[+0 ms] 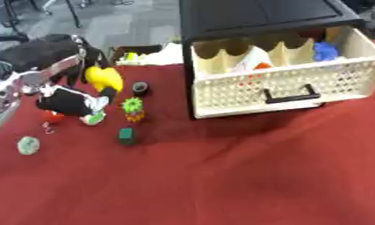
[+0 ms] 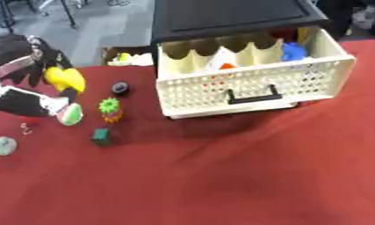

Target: Pick up objects from table and place into drawer.

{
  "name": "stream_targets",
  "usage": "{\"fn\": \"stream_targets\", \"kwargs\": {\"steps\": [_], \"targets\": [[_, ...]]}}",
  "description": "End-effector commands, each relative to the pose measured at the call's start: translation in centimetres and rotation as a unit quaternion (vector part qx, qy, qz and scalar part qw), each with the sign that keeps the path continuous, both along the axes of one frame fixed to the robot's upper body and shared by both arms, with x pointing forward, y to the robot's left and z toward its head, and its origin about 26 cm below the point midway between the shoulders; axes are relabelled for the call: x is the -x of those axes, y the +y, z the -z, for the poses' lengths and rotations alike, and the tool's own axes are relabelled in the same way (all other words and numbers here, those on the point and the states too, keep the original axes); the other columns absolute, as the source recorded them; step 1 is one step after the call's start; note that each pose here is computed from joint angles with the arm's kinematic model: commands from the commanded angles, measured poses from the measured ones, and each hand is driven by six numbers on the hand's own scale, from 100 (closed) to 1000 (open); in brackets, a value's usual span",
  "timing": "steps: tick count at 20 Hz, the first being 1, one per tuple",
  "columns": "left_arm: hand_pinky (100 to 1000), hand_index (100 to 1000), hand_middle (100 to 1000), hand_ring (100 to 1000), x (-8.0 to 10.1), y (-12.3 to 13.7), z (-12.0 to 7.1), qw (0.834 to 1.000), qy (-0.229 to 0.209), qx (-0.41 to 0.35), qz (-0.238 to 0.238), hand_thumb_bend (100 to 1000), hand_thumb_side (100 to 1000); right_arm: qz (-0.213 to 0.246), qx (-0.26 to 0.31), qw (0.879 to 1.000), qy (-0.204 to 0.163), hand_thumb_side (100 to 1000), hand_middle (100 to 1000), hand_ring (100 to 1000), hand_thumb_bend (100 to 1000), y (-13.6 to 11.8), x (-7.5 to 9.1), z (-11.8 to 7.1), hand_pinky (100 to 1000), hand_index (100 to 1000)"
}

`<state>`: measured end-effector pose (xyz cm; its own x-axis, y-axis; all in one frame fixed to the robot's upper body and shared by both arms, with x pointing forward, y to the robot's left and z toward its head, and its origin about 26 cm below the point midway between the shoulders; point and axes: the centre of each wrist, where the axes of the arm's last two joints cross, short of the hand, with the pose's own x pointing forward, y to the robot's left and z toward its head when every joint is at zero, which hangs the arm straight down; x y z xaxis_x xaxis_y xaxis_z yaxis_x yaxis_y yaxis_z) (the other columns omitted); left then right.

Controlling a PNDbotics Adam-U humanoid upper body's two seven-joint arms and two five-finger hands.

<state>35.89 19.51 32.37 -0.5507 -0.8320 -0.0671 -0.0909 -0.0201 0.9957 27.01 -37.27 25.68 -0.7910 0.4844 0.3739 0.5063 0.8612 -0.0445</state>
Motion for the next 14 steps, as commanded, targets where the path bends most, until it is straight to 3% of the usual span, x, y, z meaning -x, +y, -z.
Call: {"fn": "stream_targets", "kwargs": {"steps": [1, 14], "targets": [[254, 623, 372, 356, -0.7, 0.1, -2.0, 1.000, -0.013, 0.011, 0.010, 100, 384, -0.007, 0.017, 1.000, -0.007, 1000, 395, 455, 100, -0.1, 0.1, -1.5, 566, 629], [241, 617, 364, 349, -3.4, -3.9, -5.1, 0.996, -0.048, 0.040, 0.070, 100, 385, -0.028, 0.020, 0.999, -0.008, 1000, 393, 453, 100, 0.4, -0.1, -2.8, 567, 627]]}}
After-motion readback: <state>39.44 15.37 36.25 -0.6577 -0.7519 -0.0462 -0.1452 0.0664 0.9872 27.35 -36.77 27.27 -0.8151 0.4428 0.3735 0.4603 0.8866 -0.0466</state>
